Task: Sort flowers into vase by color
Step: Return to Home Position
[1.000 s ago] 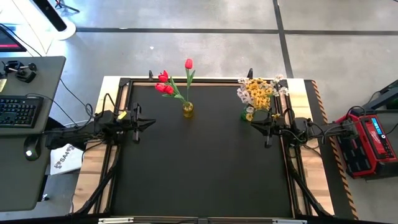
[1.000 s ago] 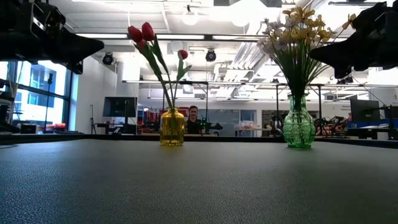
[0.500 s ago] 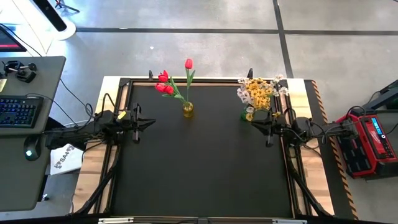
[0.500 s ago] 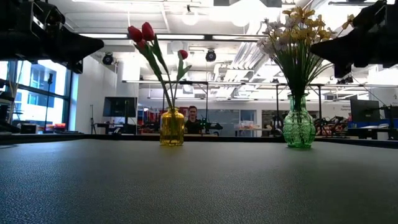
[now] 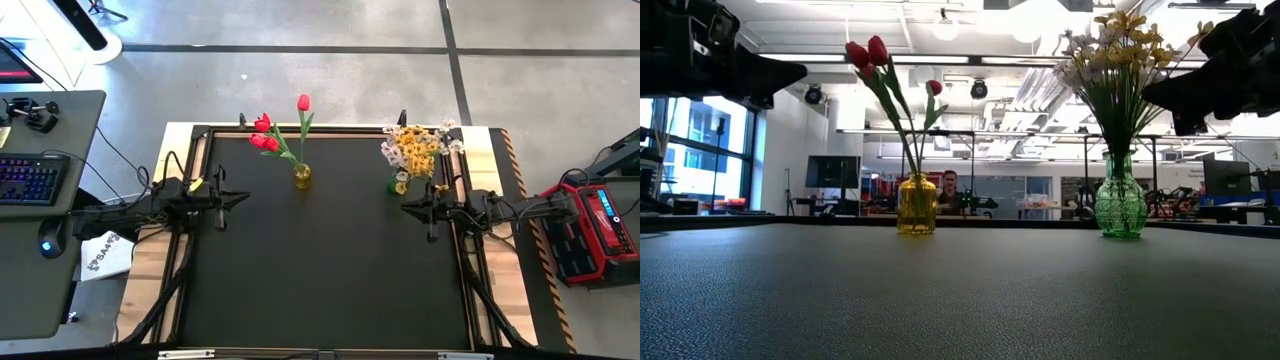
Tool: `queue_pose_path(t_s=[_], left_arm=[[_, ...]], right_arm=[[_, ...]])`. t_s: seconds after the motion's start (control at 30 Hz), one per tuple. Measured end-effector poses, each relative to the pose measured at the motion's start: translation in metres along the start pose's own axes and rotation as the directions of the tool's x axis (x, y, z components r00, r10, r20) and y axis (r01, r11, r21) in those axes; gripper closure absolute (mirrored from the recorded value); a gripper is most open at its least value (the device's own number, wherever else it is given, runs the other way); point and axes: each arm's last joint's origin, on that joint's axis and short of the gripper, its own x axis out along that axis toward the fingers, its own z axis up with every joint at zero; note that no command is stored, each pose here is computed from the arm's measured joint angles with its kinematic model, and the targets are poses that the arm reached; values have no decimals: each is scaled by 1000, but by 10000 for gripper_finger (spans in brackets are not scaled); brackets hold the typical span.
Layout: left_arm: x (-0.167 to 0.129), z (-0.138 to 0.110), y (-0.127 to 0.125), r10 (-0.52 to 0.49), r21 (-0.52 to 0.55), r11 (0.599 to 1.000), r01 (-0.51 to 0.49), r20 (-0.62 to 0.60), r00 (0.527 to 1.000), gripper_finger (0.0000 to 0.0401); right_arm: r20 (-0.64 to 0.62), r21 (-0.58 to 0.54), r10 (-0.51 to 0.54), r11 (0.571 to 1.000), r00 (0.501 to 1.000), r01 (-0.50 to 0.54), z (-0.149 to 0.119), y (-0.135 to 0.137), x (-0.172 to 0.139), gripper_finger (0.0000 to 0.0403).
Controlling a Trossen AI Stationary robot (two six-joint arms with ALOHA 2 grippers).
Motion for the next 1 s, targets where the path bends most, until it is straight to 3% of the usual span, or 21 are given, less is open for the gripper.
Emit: queue_pose_path(t_s=[1.0], left_arm=[[0, 0, 0, 0, -42, 999, 0, 0, 1000, 393]], right_arm=[[-3, 1, 2, 1000, 1000, -2, 0, 0, 0, 382]])
